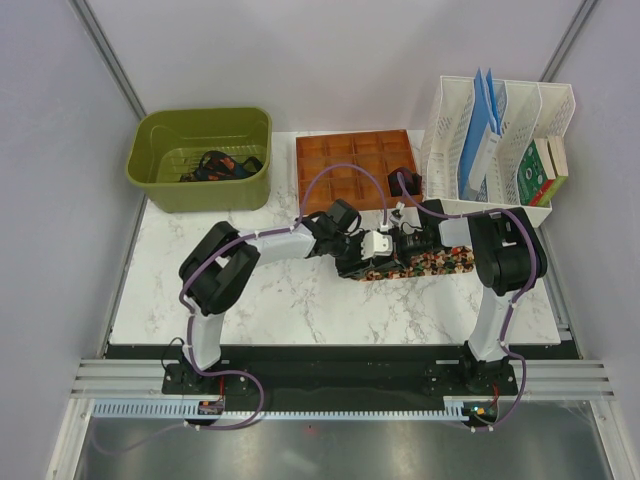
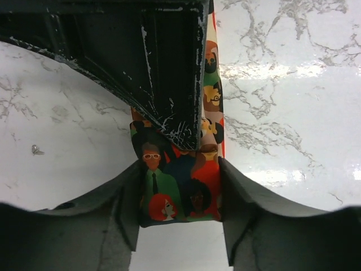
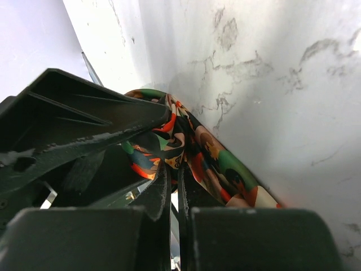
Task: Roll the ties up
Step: Roll the tie at the center of the board.
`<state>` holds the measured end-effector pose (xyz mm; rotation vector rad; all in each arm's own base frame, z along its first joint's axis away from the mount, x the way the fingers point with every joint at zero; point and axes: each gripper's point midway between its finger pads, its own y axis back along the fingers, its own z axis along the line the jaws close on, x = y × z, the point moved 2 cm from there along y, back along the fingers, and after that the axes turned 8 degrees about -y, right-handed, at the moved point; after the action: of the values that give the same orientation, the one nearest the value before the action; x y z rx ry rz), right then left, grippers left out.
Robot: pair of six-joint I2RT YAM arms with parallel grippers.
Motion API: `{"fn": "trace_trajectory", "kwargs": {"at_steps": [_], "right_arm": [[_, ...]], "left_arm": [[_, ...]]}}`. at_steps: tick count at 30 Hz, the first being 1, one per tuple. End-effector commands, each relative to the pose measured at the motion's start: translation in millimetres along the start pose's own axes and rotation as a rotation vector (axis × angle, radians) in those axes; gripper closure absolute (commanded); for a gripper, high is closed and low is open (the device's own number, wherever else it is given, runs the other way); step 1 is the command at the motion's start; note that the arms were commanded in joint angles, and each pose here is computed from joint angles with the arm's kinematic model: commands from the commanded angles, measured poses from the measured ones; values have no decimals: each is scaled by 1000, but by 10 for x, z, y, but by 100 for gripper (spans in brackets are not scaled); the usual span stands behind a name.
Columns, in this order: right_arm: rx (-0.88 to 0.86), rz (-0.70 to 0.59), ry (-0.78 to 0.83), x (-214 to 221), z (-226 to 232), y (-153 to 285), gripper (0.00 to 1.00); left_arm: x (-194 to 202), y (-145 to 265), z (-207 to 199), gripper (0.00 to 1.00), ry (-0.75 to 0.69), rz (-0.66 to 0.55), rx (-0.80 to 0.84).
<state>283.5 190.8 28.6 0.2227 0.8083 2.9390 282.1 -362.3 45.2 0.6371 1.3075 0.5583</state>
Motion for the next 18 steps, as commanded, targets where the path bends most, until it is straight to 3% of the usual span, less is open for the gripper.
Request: {"fn": "trace_trajectory", "kwargs": {"at_steps": [1,6,12,18], "right_arm": [[209,-29,-27,61,-510,-39,100],[199,-34,-29,11,-455,-20,86],[169,-55,-25,-33,-296,71,64],[148,-75,-31,-76,-215,145,62]], "left_arm": [[-9,-12,33,48,-69,10,4],[86,-33,22,71,-66,48,7],[164,-28,-36,76,-59,72,22],[208,-20,-77,77,-54,84,30]]}}
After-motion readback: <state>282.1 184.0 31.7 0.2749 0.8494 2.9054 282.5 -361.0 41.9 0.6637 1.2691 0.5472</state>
